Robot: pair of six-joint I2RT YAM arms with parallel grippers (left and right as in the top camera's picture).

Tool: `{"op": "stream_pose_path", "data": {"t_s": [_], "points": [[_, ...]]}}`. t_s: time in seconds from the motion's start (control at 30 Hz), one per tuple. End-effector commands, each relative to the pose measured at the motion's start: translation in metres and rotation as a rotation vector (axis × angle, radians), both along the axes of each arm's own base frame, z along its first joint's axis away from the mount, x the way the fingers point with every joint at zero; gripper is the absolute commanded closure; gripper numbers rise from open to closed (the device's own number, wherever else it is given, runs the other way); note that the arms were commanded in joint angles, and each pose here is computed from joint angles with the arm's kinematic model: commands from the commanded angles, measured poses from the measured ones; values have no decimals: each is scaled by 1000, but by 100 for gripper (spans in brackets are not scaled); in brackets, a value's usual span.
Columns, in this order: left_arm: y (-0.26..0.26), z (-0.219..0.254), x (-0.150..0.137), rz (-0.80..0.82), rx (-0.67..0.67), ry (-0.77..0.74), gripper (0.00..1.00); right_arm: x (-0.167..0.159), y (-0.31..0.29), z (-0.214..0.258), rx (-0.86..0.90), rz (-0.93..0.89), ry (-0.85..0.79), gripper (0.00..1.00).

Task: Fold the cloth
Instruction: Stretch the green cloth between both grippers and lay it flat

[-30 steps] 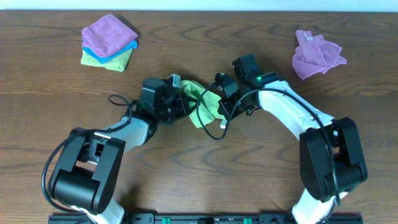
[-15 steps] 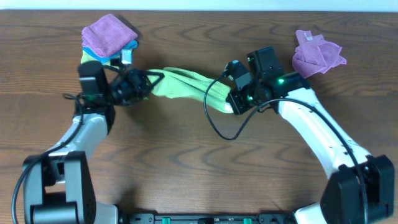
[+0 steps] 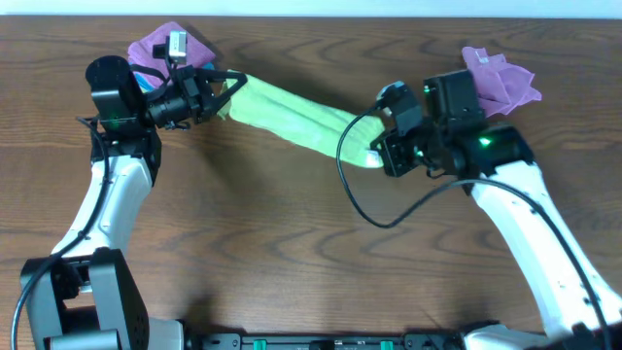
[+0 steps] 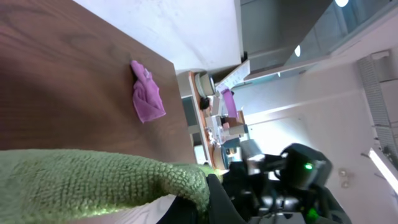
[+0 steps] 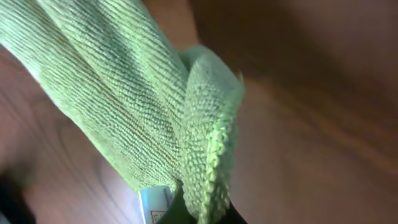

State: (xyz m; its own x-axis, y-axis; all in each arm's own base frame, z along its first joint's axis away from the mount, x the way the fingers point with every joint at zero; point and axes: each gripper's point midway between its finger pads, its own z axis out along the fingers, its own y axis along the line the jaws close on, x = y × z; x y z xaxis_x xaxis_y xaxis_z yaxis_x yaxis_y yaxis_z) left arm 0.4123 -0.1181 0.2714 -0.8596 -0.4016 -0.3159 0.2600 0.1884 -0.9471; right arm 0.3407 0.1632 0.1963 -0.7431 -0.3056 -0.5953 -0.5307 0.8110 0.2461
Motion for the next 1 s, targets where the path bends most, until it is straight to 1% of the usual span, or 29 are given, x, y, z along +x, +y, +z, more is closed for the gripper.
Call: {"op": "stream_pose_path", "data": {"t_s": [0.0, 0.13, 0.2, 0.3, 0.37, 0.43, 0.53, 0.63, 0.7, 0.77, 0.87, 0.97], "points": [[8, 20, 11, 79, 13, -55, 94, 15, -13, 5, -28, -65, -56, 99], [3, 15, 26, 163, 33, -51, 94, 44, -16, 16, -31, -122, -163, 99], [1, 6, 37, 217, 48, -39, 94, 62, -19, 20, -47, -156, -229, 99], [0, -11, 55, 287, 66, -11, 94, 84, -22, 16, -64, -191, -281, 99], [-2, -16, 65, 293, 68, -16, 94, 96, -22, 9, -77, -206, -293, 99], [-3, -22, 82, 293, 68, -19, 95, 110, -24, -5, -97, -223, -296, 99], [-7, -30, 101, 254, 64, -17, 94, 118, -29, -20, -135, -250, -285, 99], [-14, -37, 110, 172, 69, -39, 94, 116, -36, -29, -165, -258, -260, 99], [-15, -46, 108, 131, 66, -26, 94, 110, -37, -32, -176, -255, -235, 99], [-16, -59, 100, 76, 85, -15, 94, 102, -39, -40, -193, -249, -189, 99], [-12, -82, 79, -22, 123, 31, 94, 81, -44, -58, -233, -234, -84, 99], [-5, -108, 61, -60, 163, 108, 95, 64, -48, -69, -261, -222, -5, 99]]}}
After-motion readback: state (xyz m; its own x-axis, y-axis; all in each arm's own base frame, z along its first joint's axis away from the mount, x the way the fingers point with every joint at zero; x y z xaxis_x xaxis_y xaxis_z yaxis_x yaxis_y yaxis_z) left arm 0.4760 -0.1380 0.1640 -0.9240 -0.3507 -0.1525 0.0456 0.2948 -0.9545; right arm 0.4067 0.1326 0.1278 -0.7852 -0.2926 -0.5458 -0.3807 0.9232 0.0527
